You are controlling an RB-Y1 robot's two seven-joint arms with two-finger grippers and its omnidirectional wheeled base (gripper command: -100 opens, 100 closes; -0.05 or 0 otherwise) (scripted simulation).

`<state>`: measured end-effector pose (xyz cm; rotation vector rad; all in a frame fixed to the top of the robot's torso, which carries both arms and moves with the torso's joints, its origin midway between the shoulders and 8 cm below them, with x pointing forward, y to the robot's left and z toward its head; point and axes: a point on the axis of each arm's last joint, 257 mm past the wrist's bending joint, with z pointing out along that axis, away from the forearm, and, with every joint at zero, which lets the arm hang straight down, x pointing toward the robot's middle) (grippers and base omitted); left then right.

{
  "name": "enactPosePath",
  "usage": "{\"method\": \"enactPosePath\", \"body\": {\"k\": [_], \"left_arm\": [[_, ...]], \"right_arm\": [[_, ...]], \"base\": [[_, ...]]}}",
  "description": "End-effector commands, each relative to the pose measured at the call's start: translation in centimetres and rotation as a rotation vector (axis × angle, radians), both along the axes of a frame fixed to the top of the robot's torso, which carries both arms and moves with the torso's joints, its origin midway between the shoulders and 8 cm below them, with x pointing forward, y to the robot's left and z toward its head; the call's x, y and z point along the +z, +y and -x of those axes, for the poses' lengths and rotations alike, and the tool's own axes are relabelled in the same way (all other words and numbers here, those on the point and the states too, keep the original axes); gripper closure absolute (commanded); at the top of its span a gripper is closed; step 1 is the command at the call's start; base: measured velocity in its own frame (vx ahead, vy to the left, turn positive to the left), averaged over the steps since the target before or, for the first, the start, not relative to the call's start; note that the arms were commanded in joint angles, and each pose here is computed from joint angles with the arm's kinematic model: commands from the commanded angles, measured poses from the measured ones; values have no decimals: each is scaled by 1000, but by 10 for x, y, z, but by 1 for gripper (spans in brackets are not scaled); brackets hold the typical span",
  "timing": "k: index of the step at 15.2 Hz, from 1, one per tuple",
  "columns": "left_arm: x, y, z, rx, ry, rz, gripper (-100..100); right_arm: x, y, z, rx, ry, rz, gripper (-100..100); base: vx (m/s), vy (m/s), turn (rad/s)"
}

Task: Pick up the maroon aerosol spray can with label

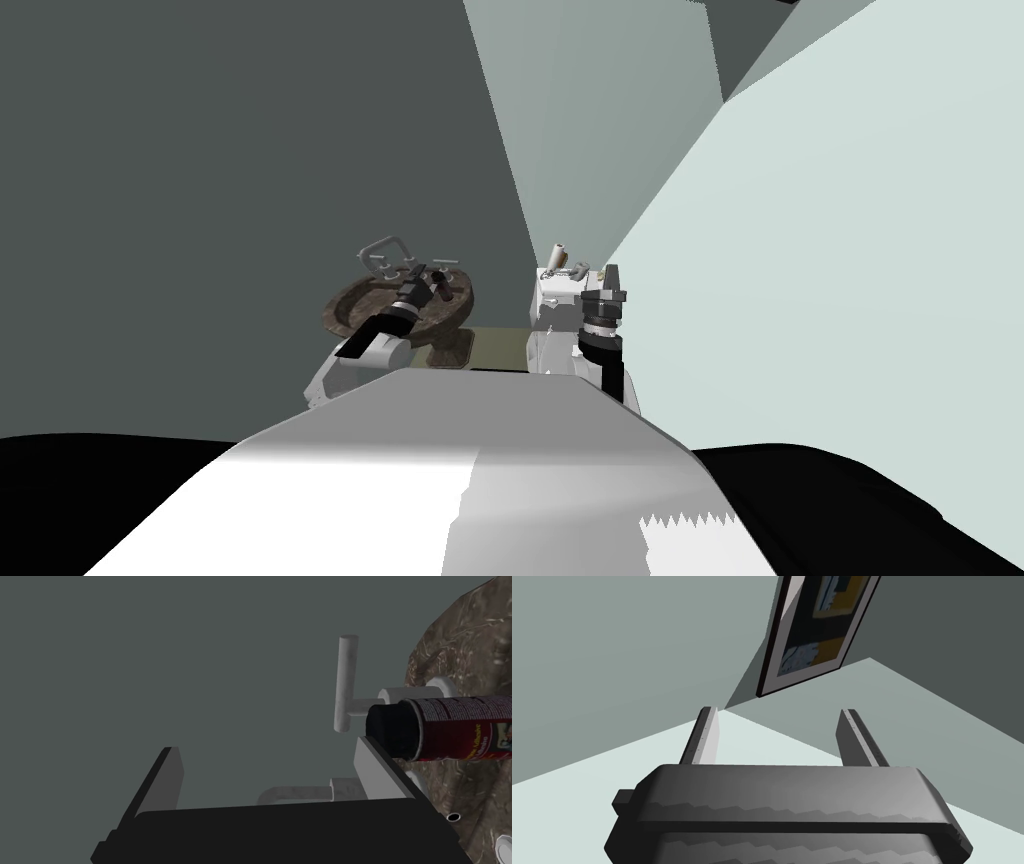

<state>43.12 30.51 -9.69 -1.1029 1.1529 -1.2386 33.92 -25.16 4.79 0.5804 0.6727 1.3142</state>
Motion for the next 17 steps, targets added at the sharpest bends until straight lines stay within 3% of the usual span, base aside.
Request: {"method": "enactPosePath", "body": {"k": [1, 6, 17], "left_arm": [[2, 2, -1, -2, 14, -1, -100], [7, 8, -5, -14, 59, 2, -100], [-2, 16, -6, -43, 201, 11, -100]], "right_arm": [[0, 0, 0, 0, 0, 0, 0], [0, 0, 0, 0, 0, 0, 0], [0, 0, 0, 0, 0, 0, 0]], "base": [[16, 22, -25], [28, 22, -21], [42, 16, -13]]}}
